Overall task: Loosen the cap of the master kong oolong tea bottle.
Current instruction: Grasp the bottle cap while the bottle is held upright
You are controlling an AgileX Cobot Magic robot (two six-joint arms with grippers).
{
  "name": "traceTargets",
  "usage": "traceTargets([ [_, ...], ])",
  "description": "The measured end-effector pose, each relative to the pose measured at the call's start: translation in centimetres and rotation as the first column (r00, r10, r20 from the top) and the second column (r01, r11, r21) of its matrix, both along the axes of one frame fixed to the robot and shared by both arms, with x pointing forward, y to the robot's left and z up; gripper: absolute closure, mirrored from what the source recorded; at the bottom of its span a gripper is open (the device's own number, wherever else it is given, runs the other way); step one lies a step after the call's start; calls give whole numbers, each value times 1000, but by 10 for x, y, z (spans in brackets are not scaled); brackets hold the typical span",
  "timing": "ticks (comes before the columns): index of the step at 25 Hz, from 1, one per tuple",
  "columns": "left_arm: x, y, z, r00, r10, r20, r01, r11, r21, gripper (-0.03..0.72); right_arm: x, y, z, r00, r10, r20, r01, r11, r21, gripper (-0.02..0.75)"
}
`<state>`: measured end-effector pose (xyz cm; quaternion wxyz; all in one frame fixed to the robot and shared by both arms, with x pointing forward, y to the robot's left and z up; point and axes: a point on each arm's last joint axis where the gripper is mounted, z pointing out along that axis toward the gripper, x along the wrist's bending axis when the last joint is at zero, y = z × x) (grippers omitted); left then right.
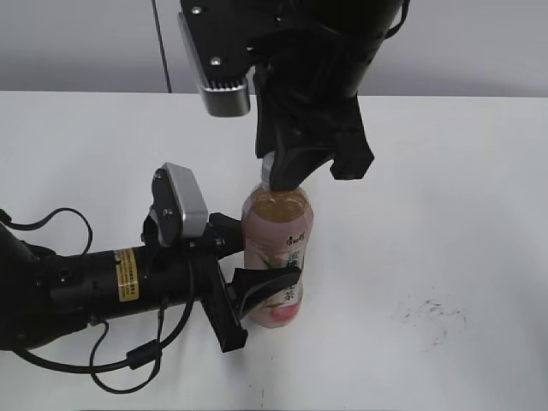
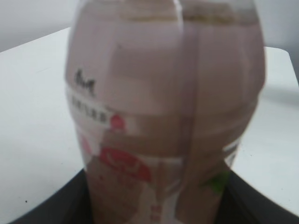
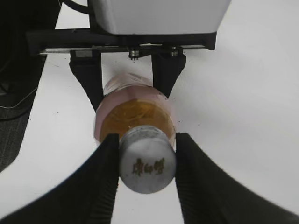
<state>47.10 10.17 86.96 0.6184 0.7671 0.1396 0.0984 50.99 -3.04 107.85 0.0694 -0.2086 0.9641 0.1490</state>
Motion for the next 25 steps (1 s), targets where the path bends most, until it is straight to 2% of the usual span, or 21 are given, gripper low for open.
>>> traceTargets([
  [4, 0, 0, 0, 1000, 1, -2, -1, 1000, 0, 309, -1, 1, 1, 996, -79, -36, 80, 997, 18, 223],
  [6, 0, 0, 0, 1000, 1, -2, -1, 1000, 0, 309, -2, 2, 5, 985, -158, -75, 162, 986, 46, 174],
  [8, 0, 0, 0, 1000, 1, -2, -1, 1000, 0, 309, -2, 5, 15, 941, -313, -128, 325, 941, 91, 167],
  [9, 0, 0, 0, 1000, 2, -2, -2, 1000, 0, 309, -1, 5, 20, 901, -402, -162, 421, 901, 104, 166],
  [10, 0, 0, 0, 1000, 2, -2, -2, 1000, 0, 309, -1, 5, 27, 831, -515, -209, 543, 833, 108, 164],
  [13, 0, 0, 0, 1000, 2, -3, -2, 1000, 0, 309, 1, 1, 41, 575, -758, -309, 808, 584, 72, 164],
  [15, 0, 0, 0, 1000, 2, -3, -2, 1000, 0, 309, 4, -2, 42, 392, -853, -343, 913, 407, 32, 164],
  [17, 0, 0, 0, 1000, 2, -3, -2, 1000, 0, 309, 5, -4, 40, 286, -888, -359, 952, 307, -1, 171],
  [20, 0, 0, 0, 1000, 2, -3, -2, 1000, 0, 309, 4, -4, 34, 201, -903, -379, 971, 236, -47, 188],
  [25, 0, 0, 0, 1000, 2, -3, -2, 1000, 0, 310, -1, -6, 11, 147, -921, -360, 968, 209, -140, 200],
])
